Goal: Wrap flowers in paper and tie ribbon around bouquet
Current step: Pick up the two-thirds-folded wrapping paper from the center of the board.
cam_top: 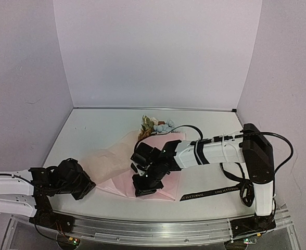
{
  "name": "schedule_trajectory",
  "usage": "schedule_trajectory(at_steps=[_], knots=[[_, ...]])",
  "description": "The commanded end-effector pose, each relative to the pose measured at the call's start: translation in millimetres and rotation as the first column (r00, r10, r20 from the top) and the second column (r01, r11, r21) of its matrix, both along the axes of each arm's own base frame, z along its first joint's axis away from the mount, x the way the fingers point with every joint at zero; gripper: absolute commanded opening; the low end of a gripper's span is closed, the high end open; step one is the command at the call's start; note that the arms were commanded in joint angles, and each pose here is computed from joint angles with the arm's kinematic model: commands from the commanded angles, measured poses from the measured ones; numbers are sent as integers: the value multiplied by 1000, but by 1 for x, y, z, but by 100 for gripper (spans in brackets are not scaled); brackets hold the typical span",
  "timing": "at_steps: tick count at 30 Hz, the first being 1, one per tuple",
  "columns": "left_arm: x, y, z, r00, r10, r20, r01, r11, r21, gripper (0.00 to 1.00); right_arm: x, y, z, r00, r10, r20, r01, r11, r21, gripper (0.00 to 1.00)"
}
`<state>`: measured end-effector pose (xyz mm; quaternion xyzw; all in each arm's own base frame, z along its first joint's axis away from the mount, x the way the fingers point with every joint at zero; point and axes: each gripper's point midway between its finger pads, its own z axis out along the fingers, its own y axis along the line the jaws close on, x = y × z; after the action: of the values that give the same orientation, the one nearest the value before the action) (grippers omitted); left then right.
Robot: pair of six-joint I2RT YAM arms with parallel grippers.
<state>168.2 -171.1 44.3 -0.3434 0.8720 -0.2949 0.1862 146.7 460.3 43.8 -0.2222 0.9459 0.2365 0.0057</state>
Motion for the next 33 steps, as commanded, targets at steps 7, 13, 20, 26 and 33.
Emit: schedule_trajectory(at_steps=[7,13,20,26,33], knots=[[9,-9,33,993,-65,97,64,998,12,0,20,42,12,999,-24,48,22,999,50,9],[11,-19,59,974,-136,181,138,990,1,0,29,51,-8,998,-39,57,37,999,26,9],[12,-44,86,917,-272,291,287,958,-10,0,33,55,-22,997,-52,56,51,999,7,9],[10,-82,110,804,-442,399,474,880,20,0,39,54,-25,996,-74,43,74,997,3,10],[6,-106,115,703,-569,427,595,799,85,0,46,49,-10,996,-84,25,83,996,31,11]])
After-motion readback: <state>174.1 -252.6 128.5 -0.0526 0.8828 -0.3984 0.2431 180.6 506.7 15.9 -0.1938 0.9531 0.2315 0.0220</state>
